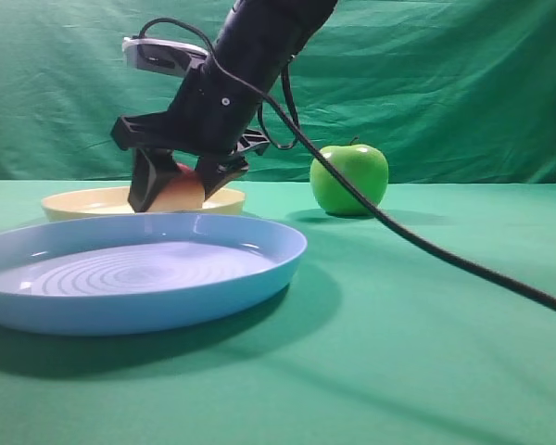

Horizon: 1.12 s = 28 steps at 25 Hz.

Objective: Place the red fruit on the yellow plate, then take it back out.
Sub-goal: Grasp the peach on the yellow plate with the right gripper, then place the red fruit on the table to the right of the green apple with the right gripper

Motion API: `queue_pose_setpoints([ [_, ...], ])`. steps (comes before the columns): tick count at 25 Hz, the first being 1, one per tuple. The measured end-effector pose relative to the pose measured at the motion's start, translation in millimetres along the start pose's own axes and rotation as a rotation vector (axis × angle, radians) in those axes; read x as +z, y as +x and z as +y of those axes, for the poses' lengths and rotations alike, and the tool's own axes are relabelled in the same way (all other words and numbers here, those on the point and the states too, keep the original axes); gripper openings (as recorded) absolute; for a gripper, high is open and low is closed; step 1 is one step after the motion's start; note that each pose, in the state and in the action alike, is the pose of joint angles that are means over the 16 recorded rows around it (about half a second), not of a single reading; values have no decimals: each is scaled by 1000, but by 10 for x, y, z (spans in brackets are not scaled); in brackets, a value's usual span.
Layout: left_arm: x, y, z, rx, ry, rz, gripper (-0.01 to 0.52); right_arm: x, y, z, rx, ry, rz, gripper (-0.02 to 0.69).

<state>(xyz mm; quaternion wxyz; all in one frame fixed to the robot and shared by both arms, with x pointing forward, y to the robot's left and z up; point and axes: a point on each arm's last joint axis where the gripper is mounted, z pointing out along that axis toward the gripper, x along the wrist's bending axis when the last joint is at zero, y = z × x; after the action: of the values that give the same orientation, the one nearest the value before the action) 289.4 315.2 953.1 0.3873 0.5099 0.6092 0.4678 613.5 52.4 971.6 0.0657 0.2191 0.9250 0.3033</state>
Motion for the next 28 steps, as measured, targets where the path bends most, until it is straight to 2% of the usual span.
queue_pose_setpoints([
  [3, 0, 0, 0, 0, 0, 0, 0, -345, -38, 100, 13, 21, -13, 215],
  [7, 0, 0, 0, 0, 0, 0, 0, -929, -84, 202, 51, 45, -49, 207],
  [13, 0, 0, 0, 0, 0, 0, 0, -1828, -92, 170, 146, 70, -164, 198],
  [20, 0, 0, 0, 0, 0, 0, 0, -2443, 68, -231, 241, 151, -278, 194],
  [28, 0, 0, 0, 0, 0, 0, 0, -2502, 344, -1027, 317, 256, -330, 194],
])
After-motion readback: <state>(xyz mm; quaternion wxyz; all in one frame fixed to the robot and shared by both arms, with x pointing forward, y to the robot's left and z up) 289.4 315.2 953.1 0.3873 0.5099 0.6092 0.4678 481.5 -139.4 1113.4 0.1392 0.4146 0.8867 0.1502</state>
